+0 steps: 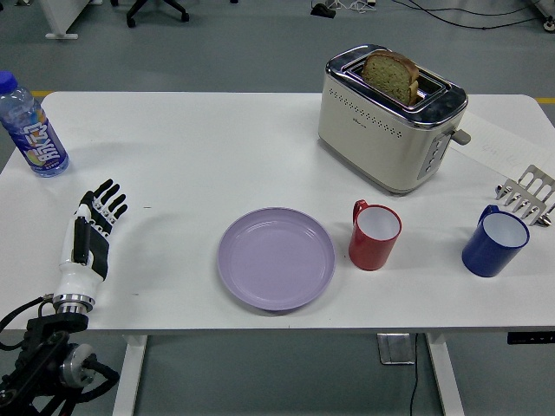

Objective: Push plate across desktop

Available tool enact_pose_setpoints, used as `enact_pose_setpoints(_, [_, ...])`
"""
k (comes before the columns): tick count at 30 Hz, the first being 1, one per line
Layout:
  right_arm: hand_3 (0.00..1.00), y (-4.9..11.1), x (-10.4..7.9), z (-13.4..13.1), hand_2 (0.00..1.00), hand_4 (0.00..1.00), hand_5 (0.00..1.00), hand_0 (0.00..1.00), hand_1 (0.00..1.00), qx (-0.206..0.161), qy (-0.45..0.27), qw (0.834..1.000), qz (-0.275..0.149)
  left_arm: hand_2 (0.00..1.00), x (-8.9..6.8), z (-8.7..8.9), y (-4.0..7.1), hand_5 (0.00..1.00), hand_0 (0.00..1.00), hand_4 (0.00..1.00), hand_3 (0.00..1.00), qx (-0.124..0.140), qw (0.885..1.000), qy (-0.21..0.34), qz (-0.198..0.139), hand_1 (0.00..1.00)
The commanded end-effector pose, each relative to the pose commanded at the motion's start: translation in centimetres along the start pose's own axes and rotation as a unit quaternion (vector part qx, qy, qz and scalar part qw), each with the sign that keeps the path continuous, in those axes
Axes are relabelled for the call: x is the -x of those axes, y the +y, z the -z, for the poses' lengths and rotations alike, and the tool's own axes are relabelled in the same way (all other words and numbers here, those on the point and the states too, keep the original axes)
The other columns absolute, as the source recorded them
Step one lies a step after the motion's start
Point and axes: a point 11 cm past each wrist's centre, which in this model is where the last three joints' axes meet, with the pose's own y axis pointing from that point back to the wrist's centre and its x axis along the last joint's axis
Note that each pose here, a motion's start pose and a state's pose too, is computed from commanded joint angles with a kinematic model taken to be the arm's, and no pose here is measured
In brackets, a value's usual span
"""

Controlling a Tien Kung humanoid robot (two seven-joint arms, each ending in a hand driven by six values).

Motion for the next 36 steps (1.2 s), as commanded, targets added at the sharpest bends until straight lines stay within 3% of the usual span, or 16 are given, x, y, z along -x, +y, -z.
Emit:
enact_pose_setpoints(6, [0.612, 0.0, 0.1, -0.2, 0.650, 0.142, 0.351, 0.604, 0.547, 0.003, -0.002, 1.000, 0.000, 0.821, -2.3, -0.7, 0.3, 0.998, 0.803, 0.479, 0.792, -0.001, 1.000, -0.013, -0.012, 0.815])
enact_pose_setpoints(20, [0.613, 0.0, 0.2, -0.6, 0.650, 0.142, 0.352, 0.603, 0.547, 0.007, -0.001, 1.000, 0.000, 0.820, -5.5, -2.1, 0.7, 0.998, 0.803, 0.473, 0.795, 0.011, 0.999, -0.020, -0.040, 0.815])
enact_pose_setpoints(36, [0.613, 0.0, 0.1, -0.3, 0.651, 0.139, 0.354, 0.602, 0.546, 0.003, -0.002, 1.000, 0.001, 0.827, -6.9, -2.1, 0.9, 0.998, 0.798, 0.477, 0.798, 0.014, 0.998, -0.020, -0.062, 0.816])
